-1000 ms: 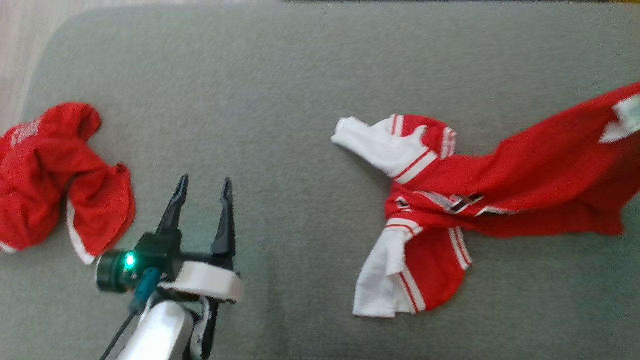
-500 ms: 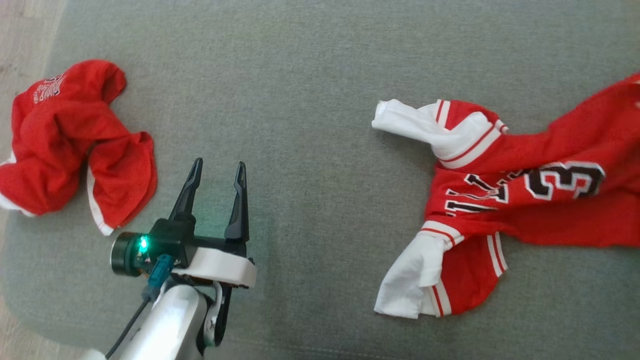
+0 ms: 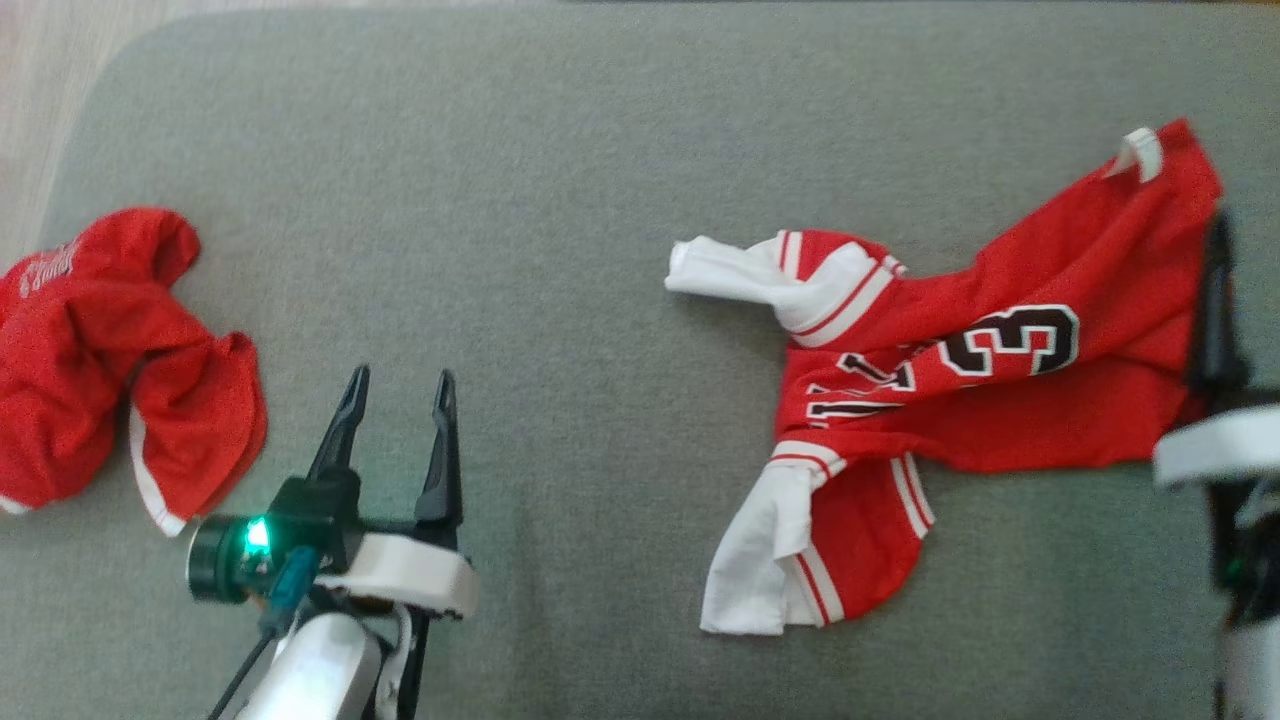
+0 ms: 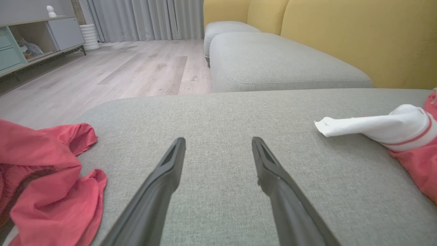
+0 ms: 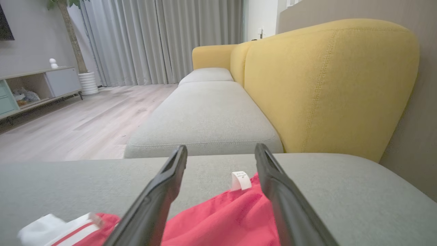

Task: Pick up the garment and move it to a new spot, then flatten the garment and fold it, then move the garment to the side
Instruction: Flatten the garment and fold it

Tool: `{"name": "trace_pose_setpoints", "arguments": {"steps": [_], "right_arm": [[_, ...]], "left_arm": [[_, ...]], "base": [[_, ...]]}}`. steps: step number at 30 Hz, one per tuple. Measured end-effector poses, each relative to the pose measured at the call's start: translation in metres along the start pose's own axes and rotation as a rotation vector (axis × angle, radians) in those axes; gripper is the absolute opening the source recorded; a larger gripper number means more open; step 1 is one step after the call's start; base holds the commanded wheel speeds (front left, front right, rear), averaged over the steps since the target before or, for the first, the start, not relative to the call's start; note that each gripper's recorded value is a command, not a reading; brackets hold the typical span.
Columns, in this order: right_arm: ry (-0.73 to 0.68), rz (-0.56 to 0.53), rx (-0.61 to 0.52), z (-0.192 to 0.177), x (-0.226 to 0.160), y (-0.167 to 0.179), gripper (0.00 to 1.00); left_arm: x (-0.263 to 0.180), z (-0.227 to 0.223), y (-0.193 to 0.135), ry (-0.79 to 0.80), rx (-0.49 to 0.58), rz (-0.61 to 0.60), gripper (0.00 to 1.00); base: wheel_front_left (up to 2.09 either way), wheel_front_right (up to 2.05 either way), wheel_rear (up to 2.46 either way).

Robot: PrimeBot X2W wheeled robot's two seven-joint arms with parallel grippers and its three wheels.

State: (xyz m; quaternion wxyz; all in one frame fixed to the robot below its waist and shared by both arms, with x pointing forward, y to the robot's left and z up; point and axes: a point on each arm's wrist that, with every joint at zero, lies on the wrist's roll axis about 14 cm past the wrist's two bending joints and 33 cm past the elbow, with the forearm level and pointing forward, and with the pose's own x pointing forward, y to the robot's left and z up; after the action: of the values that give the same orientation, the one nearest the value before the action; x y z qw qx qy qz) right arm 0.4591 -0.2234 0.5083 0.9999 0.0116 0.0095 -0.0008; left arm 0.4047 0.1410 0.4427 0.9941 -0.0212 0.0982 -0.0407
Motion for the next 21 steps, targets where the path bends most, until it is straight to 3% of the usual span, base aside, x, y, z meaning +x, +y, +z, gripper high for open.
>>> {"name": "trace_pose_setpoints", "arguments": {"steps": [11,21], "right_arm": [[0.052,0.092,0.081,0.0,-0.087,0.048,1.0],[0.066,0.115,0.105,0.004,-0.102,0.058,1.0]], "left_arm": [[-0.014,0.015,-0.006,-0.02,0.025,-0.028,1.0],[-0.025,0.013,-0.007,-0.008,0.025,-0.022,1.0]], "base": [[0.0,0.0,0.0],[0.0,0.0,0.0]]}}
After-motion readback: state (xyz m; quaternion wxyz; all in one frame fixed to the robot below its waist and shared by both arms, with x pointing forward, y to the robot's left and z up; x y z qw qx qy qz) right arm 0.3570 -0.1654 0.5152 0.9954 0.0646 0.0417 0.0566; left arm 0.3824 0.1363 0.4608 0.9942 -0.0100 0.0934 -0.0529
